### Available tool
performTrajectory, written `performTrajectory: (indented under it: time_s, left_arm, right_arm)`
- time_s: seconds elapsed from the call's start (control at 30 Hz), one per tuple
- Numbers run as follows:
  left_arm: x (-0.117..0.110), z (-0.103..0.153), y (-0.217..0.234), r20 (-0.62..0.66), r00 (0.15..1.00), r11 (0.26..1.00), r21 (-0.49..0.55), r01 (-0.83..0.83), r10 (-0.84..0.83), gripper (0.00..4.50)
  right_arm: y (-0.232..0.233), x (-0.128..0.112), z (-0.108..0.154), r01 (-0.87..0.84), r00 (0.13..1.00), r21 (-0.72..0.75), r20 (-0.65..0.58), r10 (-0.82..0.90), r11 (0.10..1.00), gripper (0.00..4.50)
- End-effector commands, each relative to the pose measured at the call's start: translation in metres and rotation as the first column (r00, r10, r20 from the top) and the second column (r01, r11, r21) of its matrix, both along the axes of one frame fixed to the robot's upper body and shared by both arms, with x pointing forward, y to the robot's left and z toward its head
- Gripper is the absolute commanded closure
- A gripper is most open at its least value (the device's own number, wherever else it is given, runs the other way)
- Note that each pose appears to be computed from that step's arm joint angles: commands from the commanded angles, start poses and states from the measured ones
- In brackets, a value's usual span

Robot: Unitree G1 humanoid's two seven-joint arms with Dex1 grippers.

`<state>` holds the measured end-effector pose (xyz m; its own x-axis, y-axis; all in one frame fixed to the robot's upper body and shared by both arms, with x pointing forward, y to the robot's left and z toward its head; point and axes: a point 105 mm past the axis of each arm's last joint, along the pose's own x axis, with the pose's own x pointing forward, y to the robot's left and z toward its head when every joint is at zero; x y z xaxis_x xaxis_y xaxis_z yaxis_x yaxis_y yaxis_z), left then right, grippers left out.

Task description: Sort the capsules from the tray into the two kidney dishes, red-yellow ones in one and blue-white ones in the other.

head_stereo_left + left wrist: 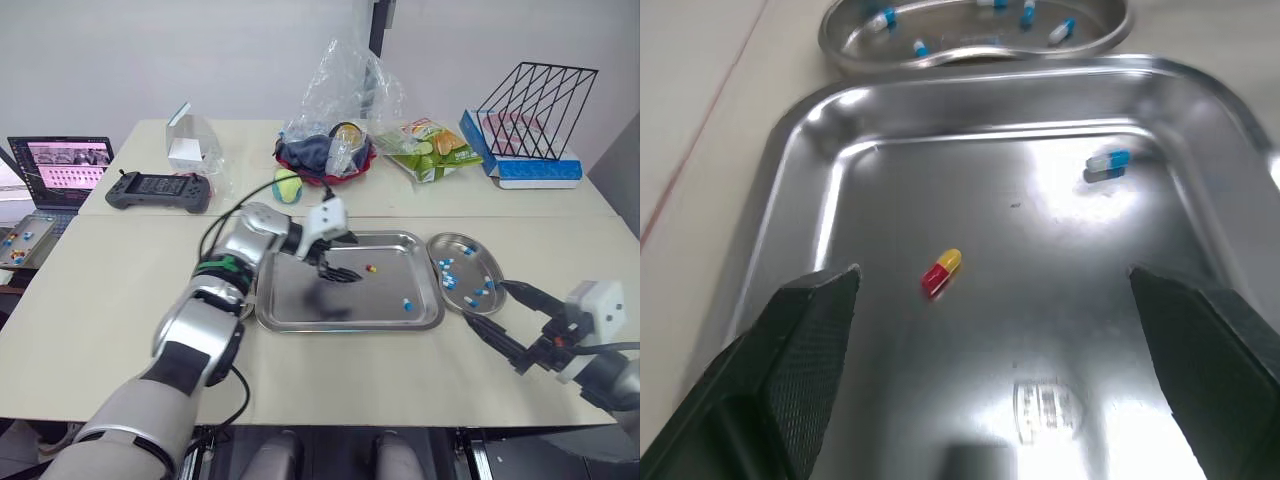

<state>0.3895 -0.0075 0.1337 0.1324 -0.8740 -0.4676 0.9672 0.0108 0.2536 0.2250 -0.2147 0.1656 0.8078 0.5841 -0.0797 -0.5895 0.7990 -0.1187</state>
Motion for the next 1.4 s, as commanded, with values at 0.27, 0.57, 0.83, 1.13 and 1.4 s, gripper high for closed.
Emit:
performTrajectory:
  time_s: [0.27,0.57,0.83,1.13,1.4]
  left_arm:
    - [0.009,-0.006,-0.023,0.016,0.992,0.992,0.025,-0.127,0.126,0.00]
    - [0.013,-0.019,-0.014,-0.026,0.980,0.978,0.074,-0.196,0.199,0.56]
    - [0.007,-0.026,-0.013,-0.046,0.985,0.982,0.101,-0.161,0.166,3.17]
    - [0.008,-0.025,-0.011,-0.041,0.985,0.982,0.100,-0.161,0.166,4.48]
    - [0.020,0.016,0.003,-0.007,0.987,0.987,0.002,-0.162,0.162,4.48]
  right_arm:
    - [0.005,-0.004,0.011,0.013,0.999,-0.020,0.051,-0.012,1.000,0.03]
    - [0.005,-0.006,0.014,0.040,0.998,-0.036,0.059,-0.038,0.999,0.00]
    - [0.003,-0.004,0.013,0.045,0.998,-0.066,0.042,-0.042,0.997,0.00]
    - [0.003,-0.001,0.010,0.039,0.999,-0.070,0.033,-0.037,0.997,0.00]
    - [0.009,0.006,0.011,-0.018,0.999,-0.059,0.028,0.019,0.998,0.00]
